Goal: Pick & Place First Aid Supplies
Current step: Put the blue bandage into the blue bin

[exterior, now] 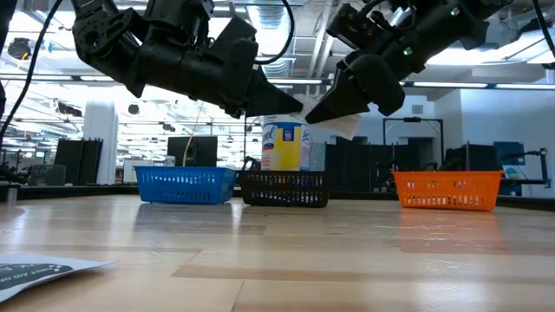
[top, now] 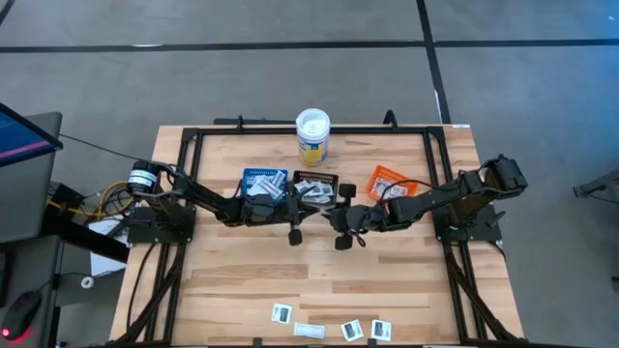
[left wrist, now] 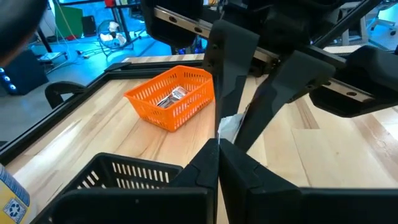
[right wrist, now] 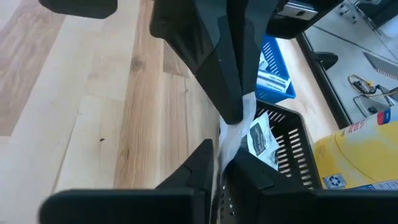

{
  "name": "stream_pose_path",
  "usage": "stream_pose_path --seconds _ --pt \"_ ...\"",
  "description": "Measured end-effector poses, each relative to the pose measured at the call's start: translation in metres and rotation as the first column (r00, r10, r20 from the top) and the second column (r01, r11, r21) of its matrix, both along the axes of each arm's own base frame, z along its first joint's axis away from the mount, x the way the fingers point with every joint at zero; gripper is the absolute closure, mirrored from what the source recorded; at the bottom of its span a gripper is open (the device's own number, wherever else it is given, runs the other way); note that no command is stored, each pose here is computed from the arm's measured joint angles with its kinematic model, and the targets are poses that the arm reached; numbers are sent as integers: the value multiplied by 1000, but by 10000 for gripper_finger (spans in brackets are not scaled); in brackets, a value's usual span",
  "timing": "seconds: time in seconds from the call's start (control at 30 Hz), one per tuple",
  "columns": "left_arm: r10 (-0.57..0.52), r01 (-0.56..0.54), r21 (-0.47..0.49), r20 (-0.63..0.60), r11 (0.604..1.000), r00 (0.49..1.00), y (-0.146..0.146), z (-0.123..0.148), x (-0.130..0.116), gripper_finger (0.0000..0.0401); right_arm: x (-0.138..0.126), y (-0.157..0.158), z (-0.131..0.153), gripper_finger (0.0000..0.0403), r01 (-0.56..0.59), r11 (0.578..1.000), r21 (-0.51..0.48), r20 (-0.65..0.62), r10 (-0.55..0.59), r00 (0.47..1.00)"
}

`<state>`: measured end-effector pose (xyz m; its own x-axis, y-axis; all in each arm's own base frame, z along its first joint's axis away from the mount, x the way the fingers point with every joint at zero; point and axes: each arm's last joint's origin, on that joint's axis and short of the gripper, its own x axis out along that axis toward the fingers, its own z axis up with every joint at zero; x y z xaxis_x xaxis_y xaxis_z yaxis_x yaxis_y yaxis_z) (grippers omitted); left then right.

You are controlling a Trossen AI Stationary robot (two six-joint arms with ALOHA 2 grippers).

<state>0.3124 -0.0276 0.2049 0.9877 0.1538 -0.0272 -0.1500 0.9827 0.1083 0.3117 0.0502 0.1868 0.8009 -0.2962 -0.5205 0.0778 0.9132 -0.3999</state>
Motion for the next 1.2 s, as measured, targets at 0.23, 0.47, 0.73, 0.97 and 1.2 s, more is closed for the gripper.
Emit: stream_pose_path --seconds 0.23,0.47,0.73,0.97,1.2 --pt "2 -2 -4 1 1000 1000 0 0 0 396 1 -2 2 333 7 1000 4 20 -7 1000" --pt "0 0 -35 11 999 1000 0 1 0 394 3 -8 2 331 28 1000 5 26 -28 999" --pt "-2 2 -35 10 999 1000 0 0 0 393 2 -8 1 394 -7 1000 -6 7 7 1000" --pt "-1 2 -35 10 999 1000 0 0 0 395 3 -8 1 393 -14 1000 -12 4 14 1000" --pt "-1 1 -39 11 999 1000 0 1 0 394 3 -9 2 347 -14 1000 -11 16 14 1000"
